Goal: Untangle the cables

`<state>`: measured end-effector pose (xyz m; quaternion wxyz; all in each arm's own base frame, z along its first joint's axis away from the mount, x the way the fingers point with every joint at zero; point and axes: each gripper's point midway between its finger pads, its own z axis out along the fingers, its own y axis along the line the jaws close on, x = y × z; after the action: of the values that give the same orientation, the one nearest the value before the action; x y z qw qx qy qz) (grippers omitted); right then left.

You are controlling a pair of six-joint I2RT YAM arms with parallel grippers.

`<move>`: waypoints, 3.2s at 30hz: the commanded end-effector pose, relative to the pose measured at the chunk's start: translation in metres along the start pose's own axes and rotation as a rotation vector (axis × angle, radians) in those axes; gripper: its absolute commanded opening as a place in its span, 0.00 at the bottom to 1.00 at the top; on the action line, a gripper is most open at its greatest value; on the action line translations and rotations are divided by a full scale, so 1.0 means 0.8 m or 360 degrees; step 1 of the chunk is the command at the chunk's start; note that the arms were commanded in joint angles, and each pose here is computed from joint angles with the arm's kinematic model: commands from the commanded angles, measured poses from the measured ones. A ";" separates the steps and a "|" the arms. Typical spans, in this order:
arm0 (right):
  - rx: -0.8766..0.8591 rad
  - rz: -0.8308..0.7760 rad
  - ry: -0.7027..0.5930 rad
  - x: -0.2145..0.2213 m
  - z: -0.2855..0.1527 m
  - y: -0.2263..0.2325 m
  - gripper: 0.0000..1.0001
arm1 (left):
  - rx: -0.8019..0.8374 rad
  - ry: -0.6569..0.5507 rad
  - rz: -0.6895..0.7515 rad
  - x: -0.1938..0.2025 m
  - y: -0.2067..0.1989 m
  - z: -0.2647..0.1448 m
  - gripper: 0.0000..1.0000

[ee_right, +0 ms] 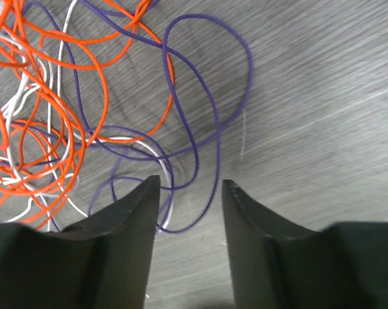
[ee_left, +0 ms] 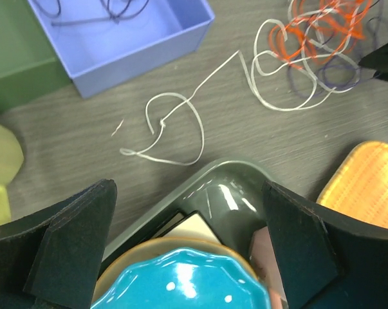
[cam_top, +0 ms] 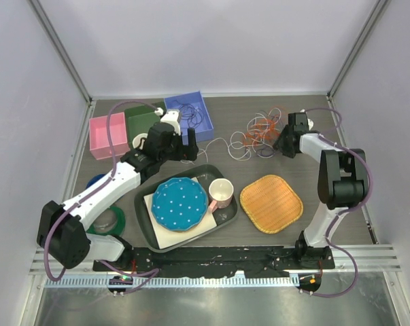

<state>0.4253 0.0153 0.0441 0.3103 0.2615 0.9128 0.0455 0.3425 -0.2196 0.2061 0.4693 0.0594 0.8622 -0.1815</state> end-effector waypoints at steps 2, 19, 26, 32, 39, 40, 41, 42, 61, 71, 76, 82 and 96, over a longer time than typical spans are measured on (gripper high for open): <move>-0.0108 0.0120 -0.0069 -0.027 0.005 0.032 0.28 | -0.0020 -0.0133 -0.0069 -0.021 0.002 -0.008 1.00; -0.0606 -0.0355 -0.0519 -0.122 -0.189 0.109 0.01 | 0.0203 -0.0015 -0.0065 0.008 -0.028 0.018 1.00; -0.1177 -0.0432 -0.1135 -0.192 -0.391 0.178 0.01 | 0.0328 0.0018 -0.0092 0.012 -0.048 0.021 1.00; -0.1607 -0.0383 -0.1697 -0.226 -0.554 0.197 0.01 | 0.0436 0.0018 -0.0094 0.012 -0.064 0.014 1.00; -0.1775 -0.0343 -0.1931 -0.243 -0.634 0.200 0.01 | 0.0541 -0.0006 -0.0085 0.007 -0.080 0.005 1.00; -0.1733 -0.0311 -0.1934 -0.252 -0.628 0.200 0.01 | 0.0546 -0.0006 -0.0089 0.006 -0.081 0.005 1.00; -0.1686 -0.0298 -0.1932 -0.259 -0.622 0.199 0.01 | 0.0549 -0.0013 -0.0089 0.004 -0.082 0.004 1.00; -0.1665 -0.0287 -0.1969 -0.268 -0.633 0.198 0.01 | 0.0556 -0.0012 -0.0090 0.004 -0.084 0.004 1.00; -0.1386 -0.0097 -0.1428 -0.240 -0.477 0.198 0.01 | 0.1151 -0.0279 0.0279 -0.117 -0.246 0.005 1.00; -0.1241 0.0194 -0.1334 -0.217 -0.430 0.175 0.01 | 0.1105 -0.0279 0.0354 -0.118 -0.321 0.049 1.00; -0.1262 0.0224 -0.1298 -0.208 -0.426 0.176 0.01 | 0.0978 -0.0229 0.0260 -0.107 -0.329 0.100 1.00; -0.1267 0.0282 -0.1252 -0.200 -0.410 0.179 0.01 | 0.0974 -0.0224 0.0186 -0.110 -0.346 0.131 0.80; -0.0542 0.0371 -0.1239 -0.209 -0.293 0.109 0.86 | 0.0579 -0.0227 0.0356 -0.127 -0.291 0.132 0.00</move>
<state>0.4268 0.0639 0.3672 0.6645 0.2471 0.6640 0.2375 0.4168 -0.4972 0.2518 0.4877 0.2348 0.7733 -0.3302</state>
